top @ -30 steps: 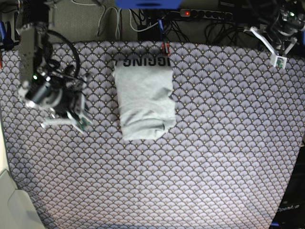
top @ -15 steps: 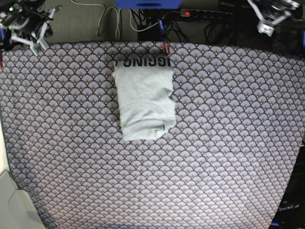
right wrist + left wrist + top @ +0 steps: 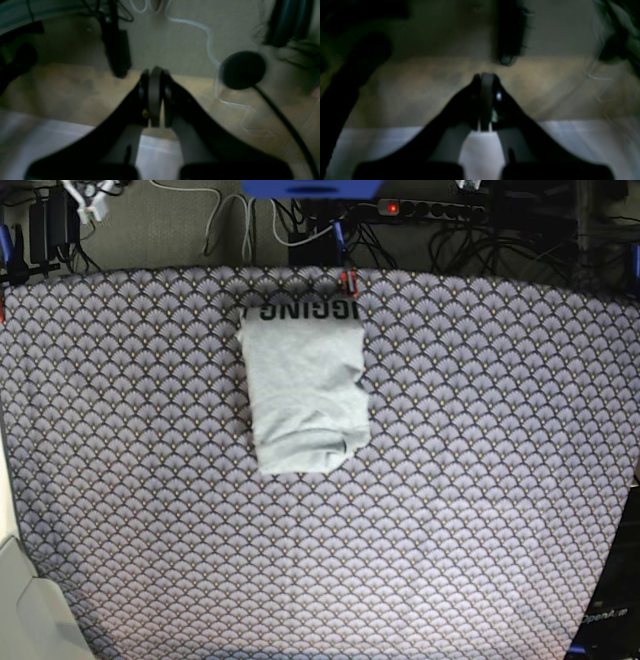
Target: Fold the T-shirt properly
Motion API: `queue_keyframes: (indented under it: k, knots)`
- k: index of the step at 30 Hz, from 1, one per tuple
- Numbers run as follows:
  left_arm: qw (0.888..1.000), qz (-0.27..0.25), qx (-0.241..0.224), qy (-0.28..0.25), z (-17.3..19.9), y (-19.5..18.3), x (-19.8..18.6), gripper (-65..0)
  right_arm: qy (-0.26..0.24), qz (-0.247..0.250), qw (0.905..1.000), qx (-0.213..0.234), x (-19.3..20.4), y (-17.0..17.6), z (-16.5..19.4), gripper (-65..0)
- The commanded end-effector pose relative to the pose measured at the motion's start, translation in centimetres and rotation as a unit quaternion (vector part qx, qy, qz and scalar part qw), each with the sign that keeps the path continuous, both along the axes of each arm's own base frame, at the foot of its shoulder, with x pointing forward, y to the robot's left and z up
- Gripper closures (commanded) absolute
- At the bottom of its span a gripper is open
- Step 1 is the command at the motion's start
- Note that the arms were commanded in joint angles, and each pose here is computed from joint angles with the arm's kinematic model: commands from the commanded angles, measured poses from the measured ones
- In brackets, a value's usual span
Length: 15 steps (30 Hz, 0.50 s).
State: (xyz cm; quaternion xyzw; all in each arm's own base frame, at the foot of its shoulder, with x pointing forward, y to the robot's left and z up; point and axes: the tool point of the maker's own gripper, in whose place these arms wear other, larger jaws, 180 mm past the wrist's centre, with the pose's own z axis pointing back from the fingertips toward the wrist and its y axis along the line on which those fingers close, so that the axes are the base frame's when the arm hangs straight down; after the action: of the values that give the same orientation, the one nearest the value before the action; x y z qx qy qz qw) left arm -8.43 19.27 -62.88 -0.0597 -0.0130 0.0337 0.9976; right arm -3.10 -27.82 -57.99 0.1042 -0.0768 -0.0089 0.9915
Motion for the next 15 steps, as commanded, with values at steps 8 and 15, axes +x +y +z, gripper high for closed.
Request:
queue_keyframes:
  k: [8, 15]
  knots:
    - [0.999, 0.006, 0.035, 0.029, -2.9, -2.5, 2.0, -0.3, 0.013, 0.010, 0.9971, 0.075, 0.7, 8.0, -4.4, 0.0]
    - [0.994, 0.010, 0.112, 0.005, -3.3, -1.2, 6.8, -0.4, -0.029, 0.055, 0.9832, -0.172, 4.2, 5.3, -6.7, 0.0]
